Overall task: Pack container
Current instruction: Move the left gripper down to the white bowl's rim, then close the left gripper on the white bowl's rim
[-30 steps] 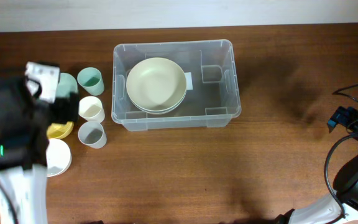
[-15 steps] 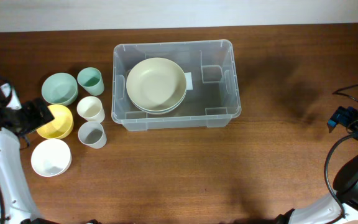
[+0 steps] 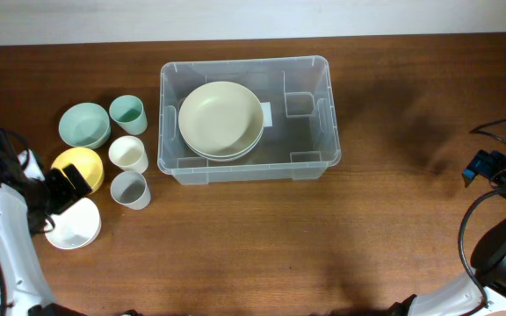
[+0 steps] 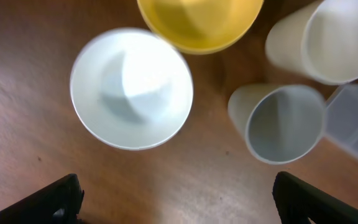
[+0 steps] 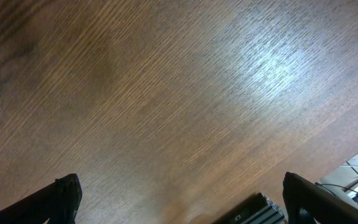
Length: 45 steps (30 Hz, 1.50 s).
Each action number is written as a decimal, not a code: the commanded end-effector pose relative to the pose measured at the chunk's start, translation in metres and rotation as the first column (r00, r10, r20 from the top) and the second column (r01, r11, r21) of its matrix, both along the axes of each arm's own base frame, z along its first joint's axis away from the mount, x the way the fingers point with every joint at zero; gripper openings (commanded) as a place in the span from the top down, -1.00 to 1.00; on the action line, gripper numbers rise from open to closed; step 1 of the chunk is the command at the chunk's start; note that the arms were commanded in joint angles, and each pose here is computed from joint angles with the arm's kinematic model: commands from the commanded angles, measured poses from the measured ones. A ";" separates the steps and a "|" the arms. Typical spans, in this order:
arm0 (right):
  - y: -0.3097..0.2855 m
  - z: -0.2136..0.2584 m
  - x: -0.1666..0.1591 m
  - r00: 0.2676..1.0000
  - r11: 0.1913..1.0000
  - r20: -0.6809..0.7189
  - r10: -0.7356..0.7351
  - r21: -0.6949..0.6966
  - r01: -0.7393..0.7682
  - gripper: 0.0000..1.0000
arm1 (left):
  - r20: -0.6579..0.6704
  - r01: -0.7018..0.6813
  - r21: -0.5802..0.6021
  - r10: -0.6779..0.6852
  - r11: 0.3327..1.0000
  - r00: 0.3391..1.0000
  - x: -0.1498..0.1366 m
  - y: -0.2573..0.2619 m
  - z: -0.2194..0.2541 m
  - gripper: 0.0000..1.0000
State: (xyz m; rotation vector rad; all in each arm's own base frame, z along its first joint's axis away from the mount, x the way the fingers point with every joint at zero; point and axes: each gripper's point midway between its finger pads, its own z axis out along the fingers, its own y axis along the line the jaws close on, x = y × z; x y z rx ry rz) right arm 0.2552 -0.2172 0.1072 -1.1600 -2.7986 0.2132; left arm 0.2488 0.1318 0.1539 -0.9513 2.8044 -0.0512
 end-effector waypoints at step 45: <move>-0.004 0.009 0.001 1.000 1.000 0.020 -0.008 -0.026 0.008 -0.98 | -0.142 -0.046 0.025 0.049 0.999 0.989 0.006 0.024 -0.107 -0.99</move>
